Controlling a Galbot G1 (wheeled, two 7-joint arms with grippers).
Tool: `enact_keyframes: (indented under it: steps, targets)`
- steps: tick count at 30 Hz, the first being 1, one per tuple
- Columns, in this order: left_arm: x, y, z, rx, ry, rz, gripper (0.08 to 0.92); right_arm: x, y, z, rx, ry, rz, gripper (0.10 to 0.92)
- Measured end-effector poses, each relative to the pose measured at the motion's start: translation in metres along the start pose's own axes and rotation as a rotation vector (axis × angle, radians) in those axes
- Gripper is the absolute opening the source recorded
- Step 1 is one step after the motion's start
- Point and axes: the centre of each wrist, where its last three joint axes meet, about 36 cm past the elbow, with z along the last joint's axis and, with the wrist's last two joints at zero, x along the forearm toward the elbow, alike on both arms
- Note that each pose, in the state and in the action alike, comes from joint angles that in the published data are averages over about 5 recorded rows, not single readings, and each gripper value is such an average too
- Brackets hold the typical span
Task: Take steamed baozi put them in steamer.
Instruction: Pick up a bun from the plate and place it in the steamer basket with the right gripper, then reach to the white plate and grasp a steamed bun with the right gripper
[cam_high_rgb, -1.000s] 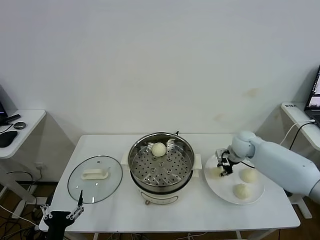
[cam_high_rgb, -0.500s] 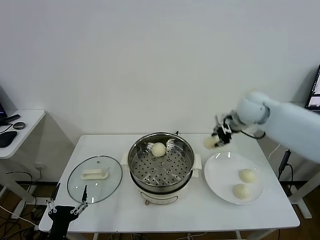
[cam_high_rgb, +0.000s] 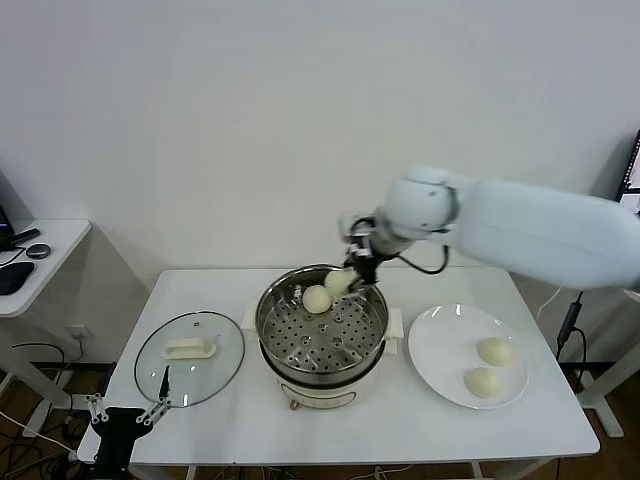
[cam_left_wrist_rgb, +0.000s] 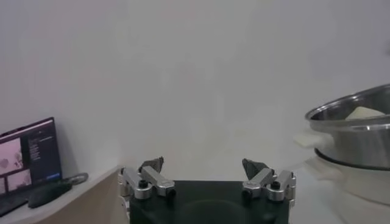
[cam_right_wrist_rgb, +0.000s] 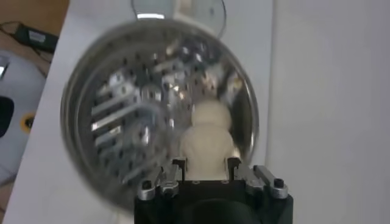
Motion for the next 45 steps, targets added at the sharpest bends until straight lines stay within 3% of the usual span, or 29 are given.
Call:
enact_keyframes:
  steps: [9, 20, 26, 34, 45]
  targets:
    - [-0.002, 0.006, 0.0, -0.009, -0.008, -0.02, 0.823, -0.057, 0.0, -0.058, 0.022, 0.011, -0.048, 0.433]
    - [-0.001, 0.012, 0.003, -0.017, -0.007, -0.034, 0.823, -0.112, 0.01, -0.083, 0.015, 0.028, -0.089, 0.437]
    - [-0.001, 0.012, 0.005, -0.015, -0.006, -0.037, 0.823, -0.122, 0.014, -0.087, 0.014, 0.028, -0.101, 0.568]
    - [-0.001, 0.013, 0.005, -0.017, -0.009, -0.036, 0.823, -0.1, 0.006, -0.082, 0.029, 0.039, -0.108, 0.788]
    - [-0.006, 0.007, 0.004, -0.007, -0.021, -0.018, 0.823, -0.008, -0.006, -0.001, 0.048, 0.097, -0.127, 0.823]
